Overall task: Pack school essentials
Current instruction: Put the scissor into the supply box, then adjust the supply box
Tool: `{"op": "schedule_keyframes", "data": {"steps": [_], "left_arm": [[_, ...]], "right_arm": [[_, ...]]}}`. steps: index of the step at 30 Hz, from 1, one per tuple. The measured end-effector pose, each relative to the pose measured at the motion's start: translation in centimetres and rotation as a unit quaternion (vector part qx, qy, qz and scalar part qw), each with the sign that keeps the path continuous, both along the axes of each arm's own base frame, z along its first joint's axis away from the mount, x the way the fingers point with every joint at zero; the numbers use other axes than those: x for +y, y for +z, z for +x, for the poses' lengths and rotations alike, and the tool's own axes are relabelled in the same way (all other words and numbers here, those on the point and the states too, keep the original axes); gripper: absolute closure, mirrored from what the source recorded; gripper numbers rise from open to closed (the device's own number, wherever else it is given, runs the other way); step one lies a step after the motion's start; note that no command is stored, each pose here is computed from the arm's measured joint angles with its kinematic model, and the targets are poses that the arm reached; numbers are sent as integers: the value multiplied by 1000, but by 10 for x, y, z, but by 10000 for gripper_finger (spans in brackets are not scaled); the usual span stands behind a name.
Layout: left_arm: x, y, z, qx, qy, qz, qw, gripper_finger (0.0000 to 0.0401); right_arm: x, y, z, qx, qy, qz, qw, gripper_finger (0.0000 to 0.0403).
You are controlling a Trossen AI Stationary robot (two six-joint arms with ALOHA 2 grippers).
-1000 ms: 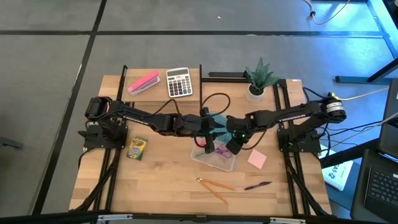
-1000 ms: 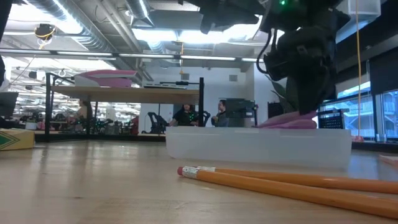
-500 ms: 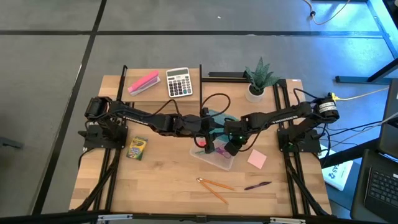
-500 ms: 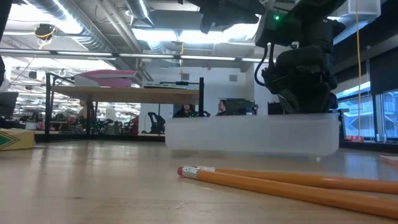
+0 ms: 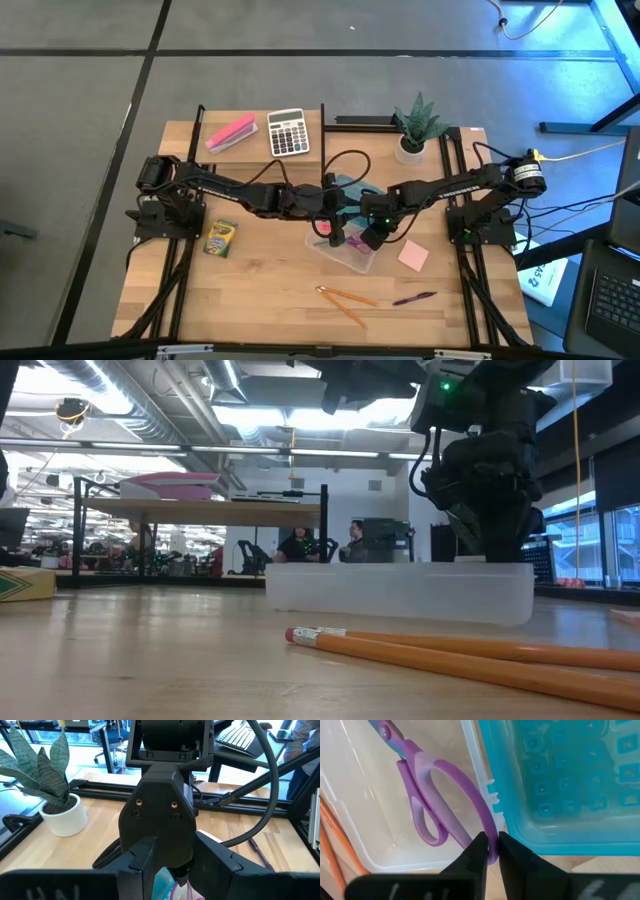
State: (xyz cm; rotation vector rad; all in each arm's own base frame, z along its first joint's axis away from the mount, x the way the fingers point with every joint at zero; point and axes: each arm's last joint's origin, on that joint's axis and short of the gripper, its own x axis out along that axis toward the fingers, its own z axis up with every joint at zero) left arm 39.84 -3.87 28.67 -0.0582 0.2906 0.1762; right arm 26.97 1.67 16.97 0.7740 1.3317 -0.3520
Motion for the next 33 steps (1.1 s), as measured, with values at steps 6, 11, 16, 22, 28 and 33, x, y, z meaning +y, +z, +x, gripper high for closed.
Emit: {"op": "schedule_keyframes", "data": {"steps": [6, 11, 16, 22, 28, 33], "left_arm": [[0, 0, 0, 0, 0, 0, 1000, 287], [0, 0, 0, 0, 0, 0, 1000, 287], [0, 0, 0, 0, 0, 0, 1000, 287], [0, 0, 0, 1, 0, 0, 1000, 286], [0, -1, 0, 3, 0, 1, 1000, 286], [0, 1, -1, 3, -1, 1, 1000, 287]], "right_arm": [[0, 0, 0, -1, 5, -1, 1000, 345], [0, 0, 0, -1, 13, 3, 1000, 308], [1, 0, 0, -1, 13, 7, 1000, 287], [0, 0, -1, 0, 4, 9, 1000, 286], [0, 12, 0, -20, -1, -9, 1000, 286], [8, 32, 2, -73, 19, -37, 997, 286]]}}
